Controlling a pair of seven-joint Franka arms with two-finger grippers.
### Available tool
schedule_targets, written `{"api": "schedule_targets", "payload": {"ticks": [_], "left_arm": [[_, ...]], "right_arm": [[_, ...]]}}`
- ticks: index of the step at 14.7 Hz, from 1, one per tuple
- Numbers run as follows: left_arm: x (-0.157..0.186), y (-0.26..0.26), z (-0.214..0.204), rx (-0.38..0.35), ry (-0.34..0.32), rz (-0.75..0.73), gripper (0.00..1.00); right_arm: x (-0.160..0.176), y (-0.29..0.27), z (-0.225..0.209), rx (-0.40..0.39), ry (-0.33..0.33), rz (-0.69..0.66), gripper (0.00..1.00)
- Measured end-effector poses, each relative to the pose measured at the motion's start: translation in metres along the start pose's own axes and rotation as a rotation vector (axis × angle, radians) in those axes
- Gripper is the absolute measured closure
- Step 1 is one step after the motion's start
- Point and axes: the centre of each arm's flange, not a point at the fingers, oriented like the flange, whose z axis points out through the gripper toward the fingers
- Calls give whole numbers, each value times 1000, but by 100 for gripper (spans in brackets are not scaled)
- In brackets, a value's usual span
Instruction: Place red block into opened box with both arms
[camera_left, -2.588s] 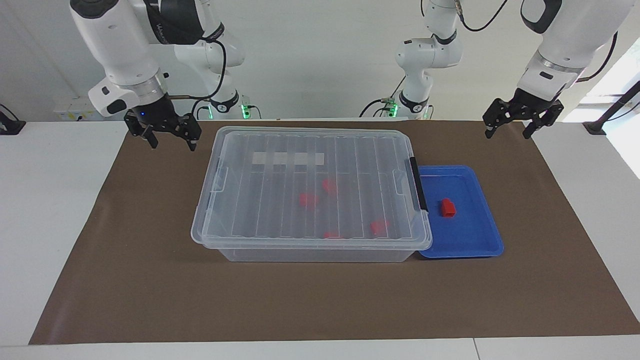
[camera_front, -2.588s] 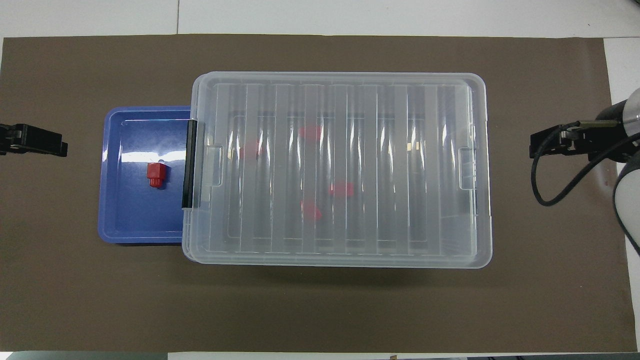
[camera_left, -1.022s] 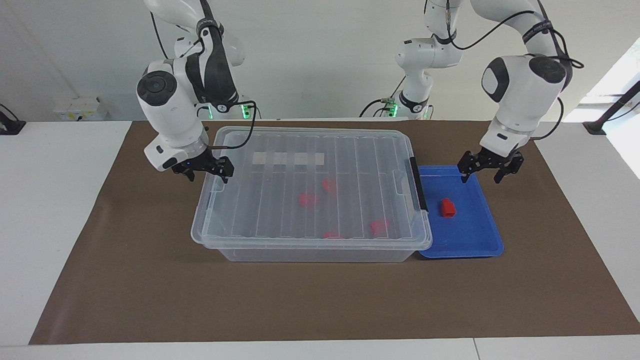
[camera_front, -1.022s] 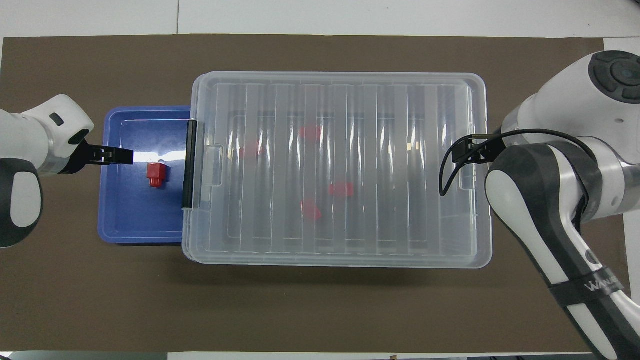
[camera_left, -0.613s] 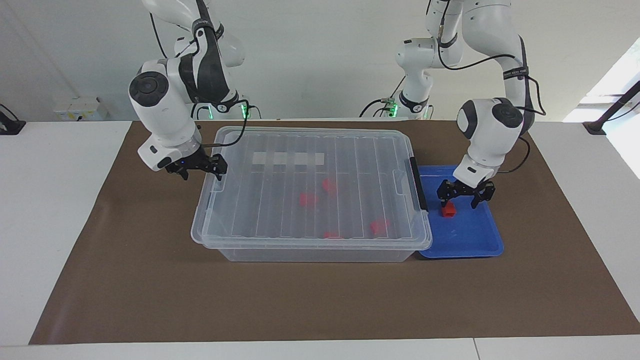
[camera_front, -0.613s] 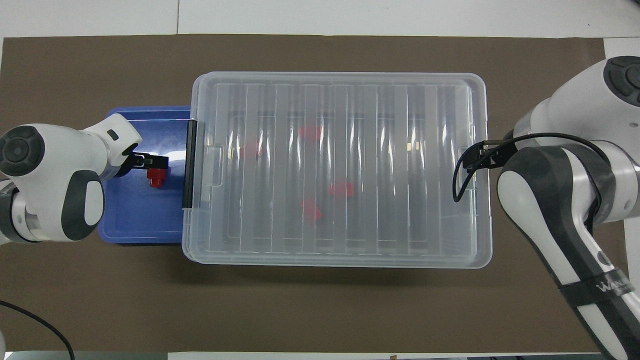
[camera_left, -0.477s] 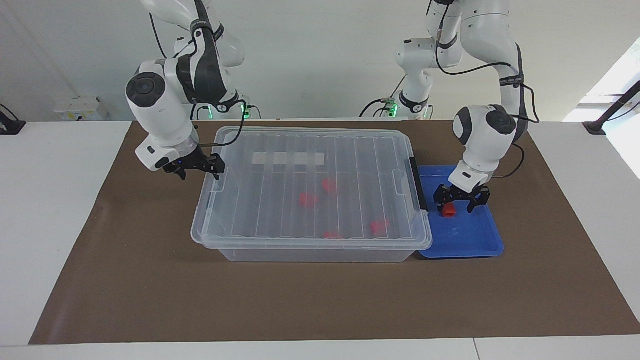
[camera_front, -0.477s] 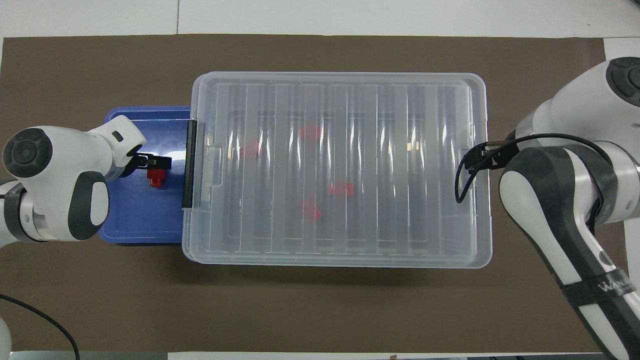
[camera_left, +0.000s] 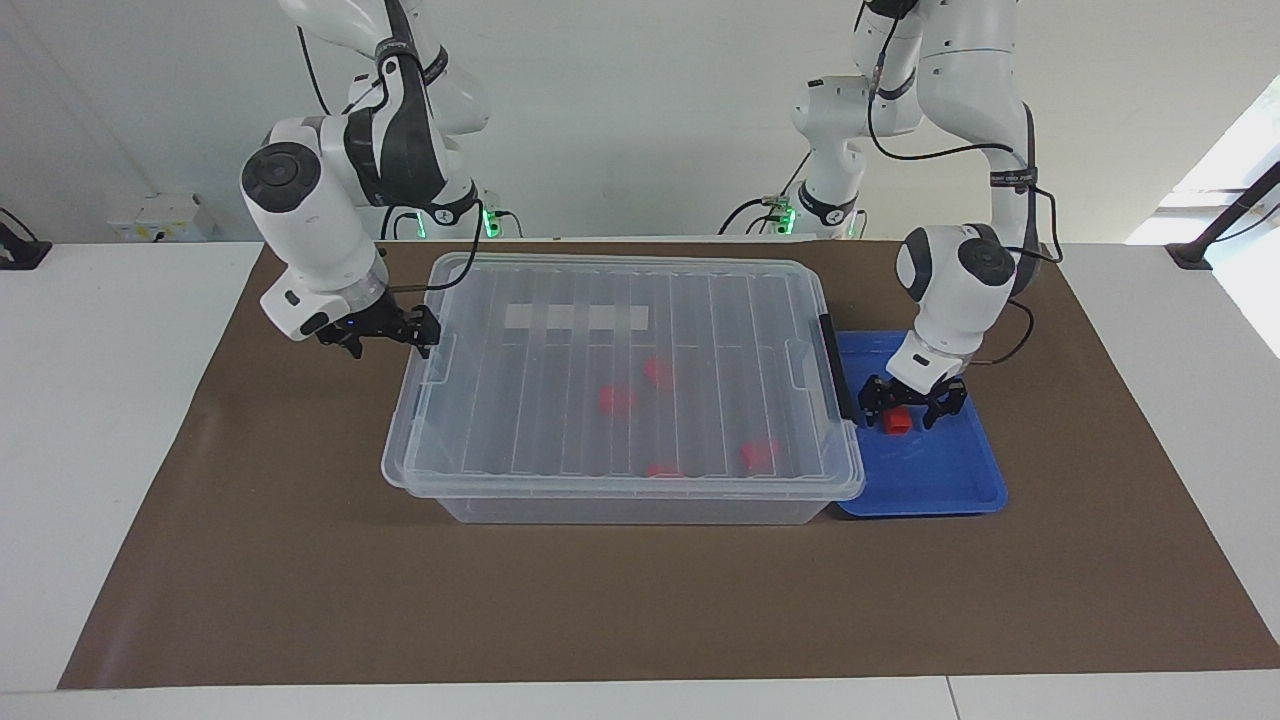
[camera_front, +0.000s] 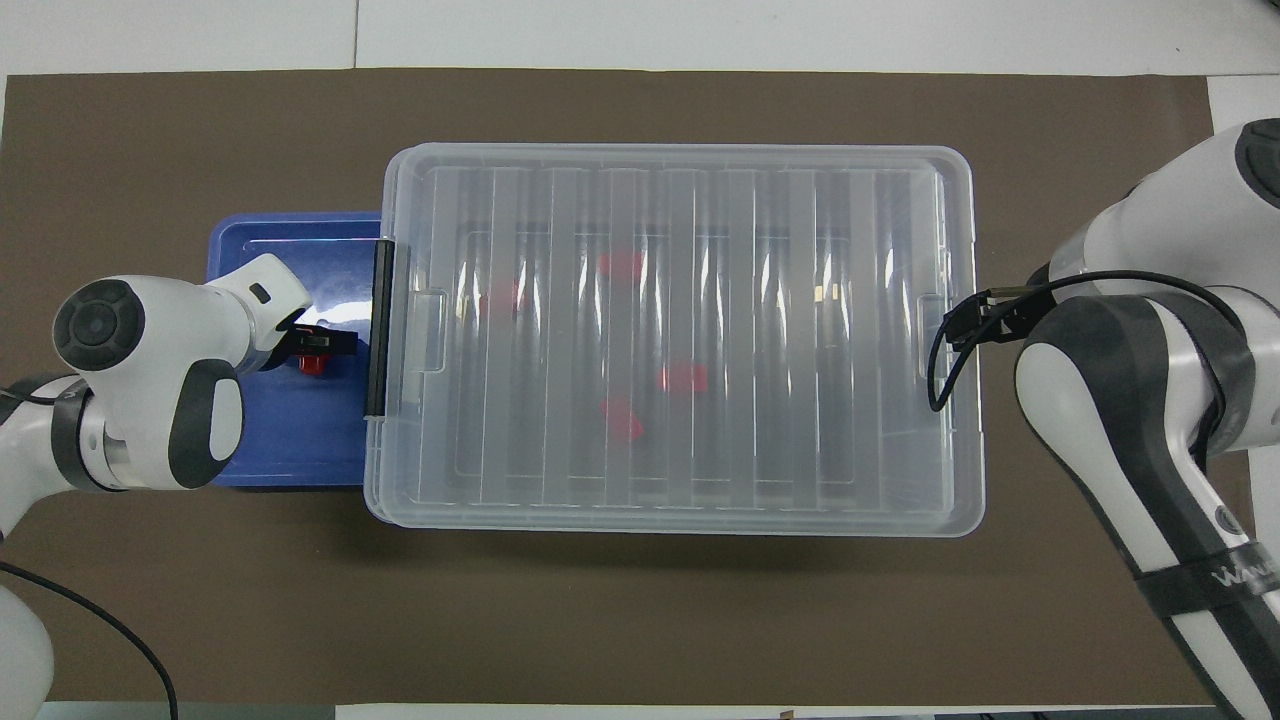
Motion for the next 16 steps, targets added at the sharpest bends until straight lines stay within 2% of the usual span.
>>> {"api": "schedule_targets", "payload": {"ticks": [1,2,7,13,16], "left_arm": [[0,0,0,0,0,0,0],[0,0,0,0,0,-5,8],[1,9,-3,-3,6,-60,65],[2,9,-5,-2,10,-63,65],[6,5,-21,0,37,-69,65]], "right_arm": [[0,2,0,0,1,-3,0],[0,4,0,0,1,-9,0],[1,22,0,1,-1,-32,0],[2,46,1,3,-2,-67,0],[2,52,1,4,-1,-75,0]]}}
